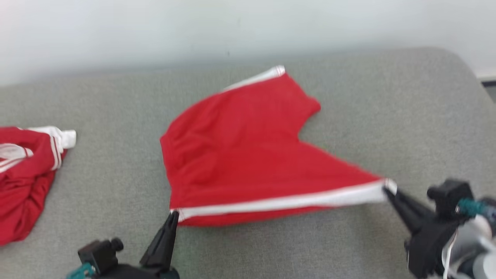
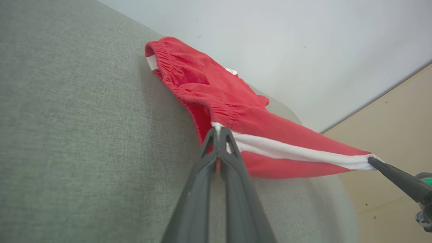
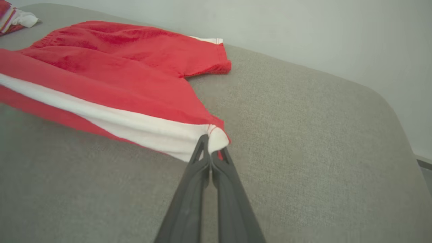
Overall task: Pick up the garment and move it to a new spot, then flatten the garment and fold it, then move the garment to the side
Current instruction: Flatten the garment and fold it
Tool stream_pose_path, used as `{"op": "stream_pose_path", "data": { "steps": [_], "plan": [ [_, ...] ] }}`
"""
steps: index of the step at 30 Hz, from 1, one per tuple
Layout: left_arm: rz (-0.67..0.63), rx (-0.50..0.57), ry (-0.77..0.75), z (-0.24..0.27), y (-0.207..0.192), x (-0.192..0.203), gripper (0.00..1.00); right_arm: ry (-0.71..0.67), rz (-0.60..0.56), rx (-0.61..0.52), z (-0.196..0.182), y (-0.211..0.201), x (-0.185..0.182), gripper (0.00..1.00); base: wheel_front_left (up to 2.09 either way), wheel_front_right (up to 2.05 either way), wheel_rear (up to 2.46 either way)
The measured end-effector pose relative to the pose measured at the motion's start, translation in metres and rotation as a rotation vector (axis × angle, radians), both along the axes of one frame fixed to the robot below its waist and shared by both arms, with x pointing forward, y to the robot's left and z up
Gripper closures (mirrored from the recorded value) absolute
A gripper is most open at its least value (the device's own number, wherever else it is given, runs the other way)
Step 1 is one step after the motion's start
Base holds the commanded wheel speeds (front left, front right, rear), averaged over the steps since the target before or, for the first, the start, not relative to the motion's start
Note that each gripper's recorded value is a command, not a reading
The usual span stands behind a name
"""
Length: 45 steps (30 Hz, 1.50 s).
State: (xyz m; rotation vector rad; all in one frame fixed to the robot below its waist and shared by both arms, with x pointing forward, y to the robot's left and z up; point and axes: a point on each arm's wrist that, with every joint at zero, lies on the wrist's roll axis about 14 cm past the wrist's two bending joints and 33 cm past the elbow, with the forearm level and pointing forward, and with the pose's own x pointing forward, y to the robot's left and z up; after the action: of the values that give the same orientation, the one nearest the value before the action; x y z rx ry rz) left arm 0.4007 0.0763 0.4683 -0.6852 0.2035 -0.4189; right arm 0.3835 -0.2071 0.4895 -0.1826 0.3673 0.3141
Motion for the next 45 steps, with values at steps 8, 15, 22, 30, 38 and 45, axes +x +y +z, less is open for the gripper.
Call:
{"op": "stream_pose_path", "data": {
  "steps": [8,15,22,30,38,45],
  "plan": [
    [0.016,0.079,0.018,-0.010,0.009,-0.031,1.00,0.185,-0.030,0.046,-0.021,0.002,-0.063,1.00,0.00,0.00,0.00],
    [-0.004,0.133,0.075,-0.028,0.012,-0.061,1.00,0.300,-0.075,0.095,-0.040,0.002,-0.102,1.00,0.00,0.00,0.00],
    [-0.034,0.187,0.134,-0.047,0.015,-0.085,1.00,0.398,-0.102,0.147,-0.054,0.008,-0.129,1.00,0.00,0.00,0.00],
    [-0.038,0.229,0.133,-0.049,0.017,-0.093,1.00,0.377,-0.126,0.148,-0.045,0.003,-0.128,1.00,0.00,0.00,0.00],
    [-0.024,0.163,0.074,-0.025,0.009,-0.071,1.00,0.244,-0.049,0.110,-0.015,0.006,-0.082,1.00,0.00,0.00,0.00],
    [-0.016,0.135,0.013,0.001,0.000,-0.034,1.00,0.153,0.023,0.080,0.012,0.011,-0.023,1.00,0.00,0.00,0.00]
  ]
}}
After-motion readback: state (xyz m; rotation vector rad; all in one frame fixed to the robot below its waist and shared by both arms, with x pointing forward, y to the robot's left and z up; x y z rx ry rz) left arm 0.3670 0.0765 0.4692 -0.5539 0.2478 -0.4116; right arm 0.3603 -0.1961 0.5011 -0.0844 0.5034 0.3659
